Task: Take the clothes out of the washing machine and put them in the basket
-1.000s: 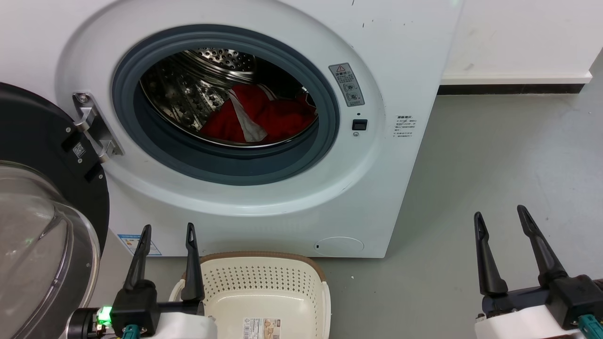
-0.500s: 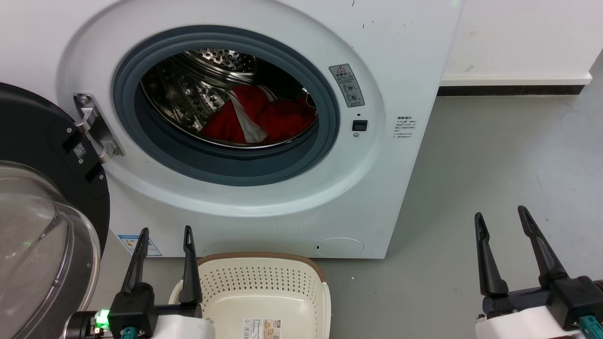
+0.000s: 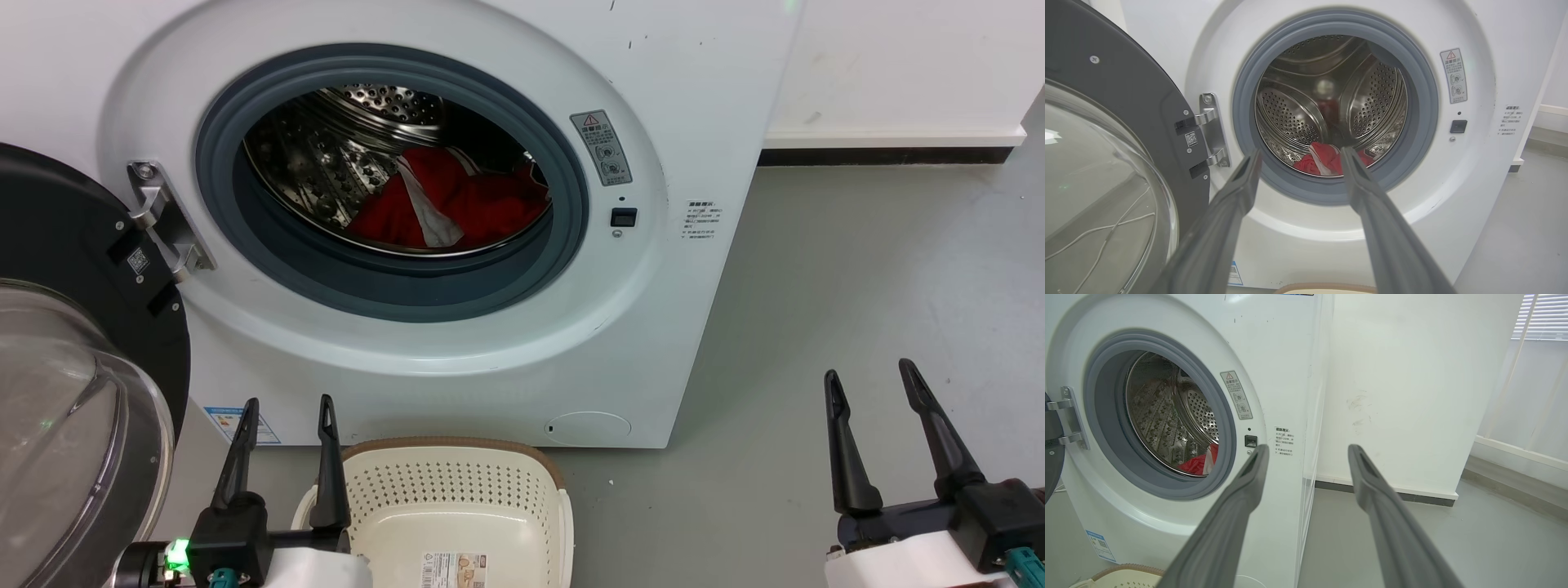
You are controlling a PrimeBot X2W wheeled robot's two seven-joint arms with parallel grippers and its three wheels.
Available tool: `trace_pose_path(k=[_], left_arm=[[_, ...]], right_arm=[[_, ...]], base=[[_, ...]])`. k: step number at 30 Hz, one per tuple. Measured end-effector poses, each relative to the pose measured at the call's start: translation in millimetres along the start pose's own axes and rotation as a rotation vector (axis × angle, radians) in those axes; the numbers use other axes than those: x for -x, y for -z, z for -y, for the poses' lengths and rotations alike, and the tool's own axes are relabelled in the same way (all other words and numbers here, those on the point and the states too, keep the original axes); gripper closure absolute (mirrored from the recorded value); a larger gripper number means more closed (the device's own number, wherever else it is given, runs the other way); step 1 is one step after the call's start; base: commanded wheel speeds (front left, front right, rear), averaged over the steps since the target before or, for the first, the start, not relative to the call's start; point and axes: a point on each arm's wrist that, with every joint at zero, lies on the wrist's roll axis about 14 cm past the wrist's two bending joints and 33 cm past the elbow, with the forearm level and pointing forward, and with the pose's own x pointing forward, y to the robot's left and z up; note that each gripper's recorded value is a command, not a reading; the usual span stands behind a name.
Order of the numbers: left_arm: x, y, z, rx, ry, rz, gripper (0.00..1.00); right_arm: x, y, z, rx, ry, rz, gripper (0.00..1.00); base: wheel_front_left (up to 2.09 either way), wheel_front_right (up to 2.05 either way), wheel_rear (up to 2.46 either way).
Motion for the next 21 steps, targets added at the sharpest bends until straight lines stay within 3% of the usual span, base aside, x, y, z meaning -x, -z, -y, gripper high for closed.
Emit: trace_pose_path(k=[21], left_arm=[[-6.0,9.5,3.6,0.025,0.015,-0.026,0.0]], right_arm=[[1.2,6.7,2.2,-0.01,0.009,-0.021,0.0]], base=[[0.0,0.0,0.0]])
